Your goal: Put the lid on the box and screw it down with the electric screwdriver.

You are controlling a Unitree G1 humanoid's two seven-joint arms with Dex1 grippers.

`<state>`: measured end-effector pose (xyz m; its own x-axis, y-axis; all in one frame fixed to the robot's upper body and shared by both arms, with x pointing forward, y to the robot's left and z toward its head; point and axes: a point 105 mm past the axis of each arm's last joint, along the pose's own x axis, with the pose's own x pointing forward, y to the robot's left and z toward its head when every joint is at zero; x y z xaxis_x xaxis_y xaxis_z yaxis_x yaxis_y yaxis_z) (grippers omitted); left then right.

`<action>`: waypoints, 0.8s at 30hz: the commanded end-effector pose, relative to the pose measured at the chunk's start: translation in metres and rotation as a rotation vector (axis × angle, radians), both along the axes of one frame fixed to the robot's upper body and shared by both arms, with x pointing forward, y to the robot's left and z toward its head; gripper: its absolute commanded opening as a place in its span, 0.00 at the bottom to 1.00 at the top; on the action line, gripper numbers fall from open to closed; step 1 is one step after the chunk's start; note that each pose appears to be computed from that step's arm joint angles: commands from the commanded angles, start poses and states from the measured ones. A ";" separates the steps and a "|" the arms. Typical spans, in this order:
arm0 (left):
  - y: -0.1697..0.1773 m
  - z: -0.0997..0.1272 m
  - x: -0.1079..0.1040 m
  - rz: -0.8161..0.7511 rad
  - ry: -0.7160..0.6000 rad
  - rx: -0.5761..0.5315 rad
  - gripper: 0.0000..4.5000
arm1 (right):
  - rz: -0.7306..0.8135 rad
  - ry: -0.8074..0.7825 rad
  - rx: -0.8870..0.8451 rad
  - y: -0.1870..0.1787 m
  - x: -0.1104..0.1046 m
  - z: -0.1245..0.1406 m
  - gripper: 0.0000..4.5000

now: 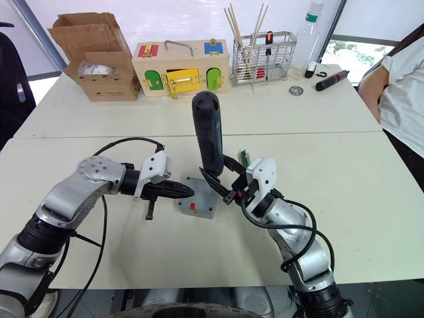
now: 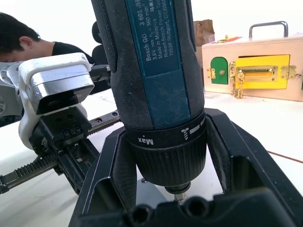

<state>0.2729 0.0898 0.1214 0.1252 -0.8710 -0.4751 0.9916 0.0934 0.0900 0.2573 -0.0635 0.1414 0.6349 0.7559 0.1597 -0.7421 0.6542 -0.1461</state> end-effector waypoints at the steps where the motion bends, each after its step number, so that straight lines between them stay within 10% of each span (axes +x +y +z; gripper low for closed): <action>1: 0.003 -0.006 0.001 0.015 0.011 0.027 0.00 | 0.064 0.293 -0.094 0.009 -0.014 -0.072 0.39; 17: 0.003 -0.006 0.002 0.017 0.008 0.028 0.00 | 0.033 0.308 -0.107 0.004 -0.008 -0.076 0.39; 24: 0.003 -0.007 0.003 0.019 0.007 0.028 0.00 | 0.145 0.108 0.013 0.016 -0.022 -0.011 0.39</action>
